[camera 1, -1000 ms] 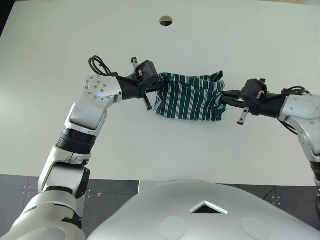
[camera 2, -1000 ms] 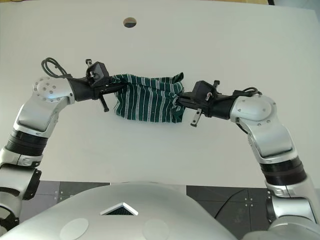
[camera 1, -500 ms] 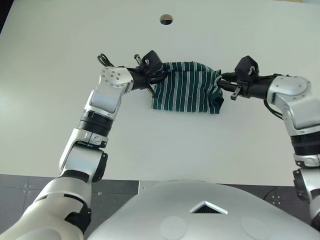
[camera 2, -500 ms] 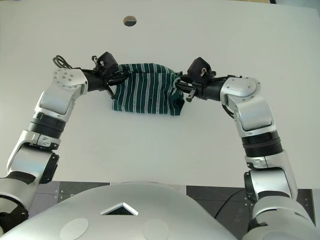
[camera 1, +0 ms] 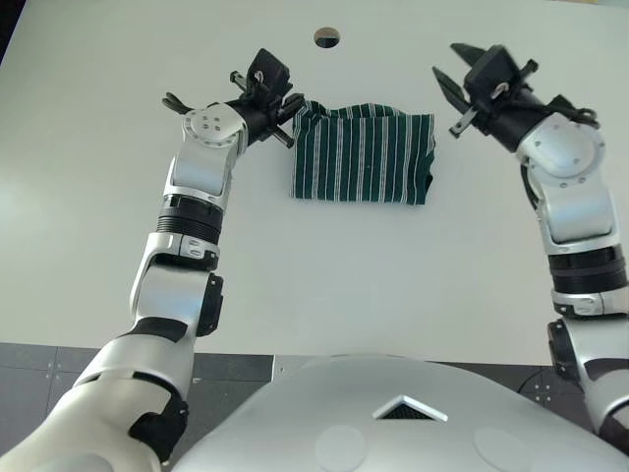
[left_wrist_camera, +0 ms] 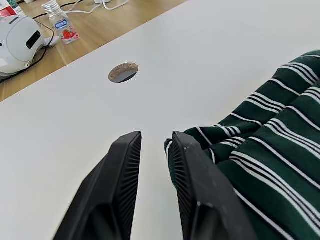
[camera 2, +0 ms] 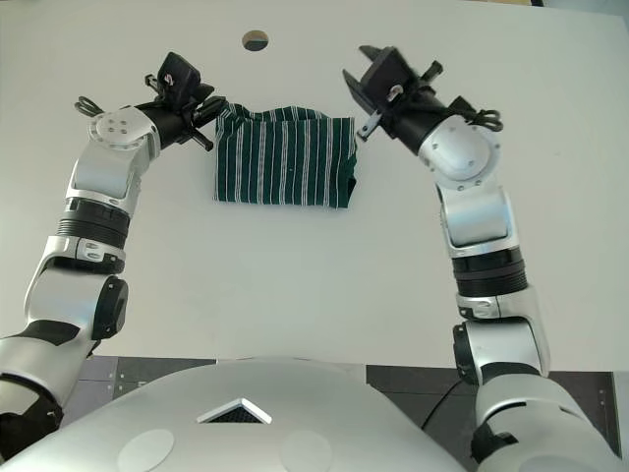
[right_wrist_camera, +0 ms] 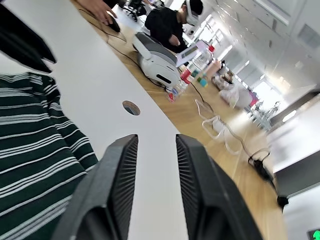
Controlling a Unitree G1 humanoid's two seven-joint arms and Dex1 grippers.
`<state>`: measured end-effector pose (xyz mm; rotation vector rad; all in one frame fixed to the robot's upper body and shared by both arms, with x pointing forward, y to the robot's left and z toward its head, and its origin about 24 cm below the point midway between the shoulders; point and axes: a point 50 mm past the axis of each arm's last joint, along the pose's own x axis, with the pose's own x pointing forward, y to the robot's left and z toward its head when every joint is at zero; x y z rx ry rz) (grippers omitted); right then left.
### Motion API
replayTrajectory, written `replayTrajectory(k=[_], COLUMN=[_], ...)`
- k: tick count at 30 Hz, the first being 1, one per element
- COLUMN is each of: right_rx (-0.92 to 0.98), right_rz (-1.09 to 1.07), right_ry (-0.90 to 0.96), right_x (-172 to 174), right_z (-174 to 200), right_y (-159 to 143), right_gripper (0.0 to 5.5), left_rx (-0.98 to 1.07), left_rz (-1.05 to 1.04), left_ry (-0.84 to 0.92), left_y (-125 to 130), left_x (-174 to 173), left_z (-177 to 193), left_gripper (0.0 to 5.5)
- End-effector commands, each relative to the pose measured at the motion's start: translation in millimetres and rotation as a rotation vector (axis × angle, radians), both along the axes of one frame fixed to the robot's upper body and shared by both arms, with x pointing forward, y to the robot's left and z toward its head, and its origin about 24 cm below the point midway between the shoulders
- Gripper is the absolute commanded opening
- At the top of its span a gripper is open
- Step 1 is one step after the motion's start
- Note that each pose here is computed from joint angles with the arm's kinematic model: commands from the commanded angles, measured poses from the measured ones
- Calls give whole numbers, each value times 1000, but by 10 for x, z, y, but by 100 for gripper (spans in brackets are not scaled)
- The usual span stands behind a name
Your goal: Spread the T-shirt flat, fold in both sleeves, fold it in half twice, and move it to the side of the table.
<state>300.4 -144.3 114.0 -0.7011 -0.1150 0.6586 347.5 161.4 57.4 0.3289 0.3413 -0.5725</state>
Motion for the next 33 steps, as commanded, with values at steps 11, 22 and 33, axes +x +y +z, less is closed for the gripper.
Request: replayTrajectory(k=[11,22,33], right_rx=[-255,-751,-862], right_rz=[131,46,-201], right_ry=[28,125,354], right_x=[22,69,-378], right_z=[-683,-1090,-906], right_y=[768,386,-1007], right_gripper=[10,10,10], left_rx=[-109,-155,-155], left_rz=[145,123,144], left_ry=[-347,-440,-435], left_y=[146,91,155], left_x=[-193,-377,-402], left_z=[449,618,585], left_gripper=[11,11,11])
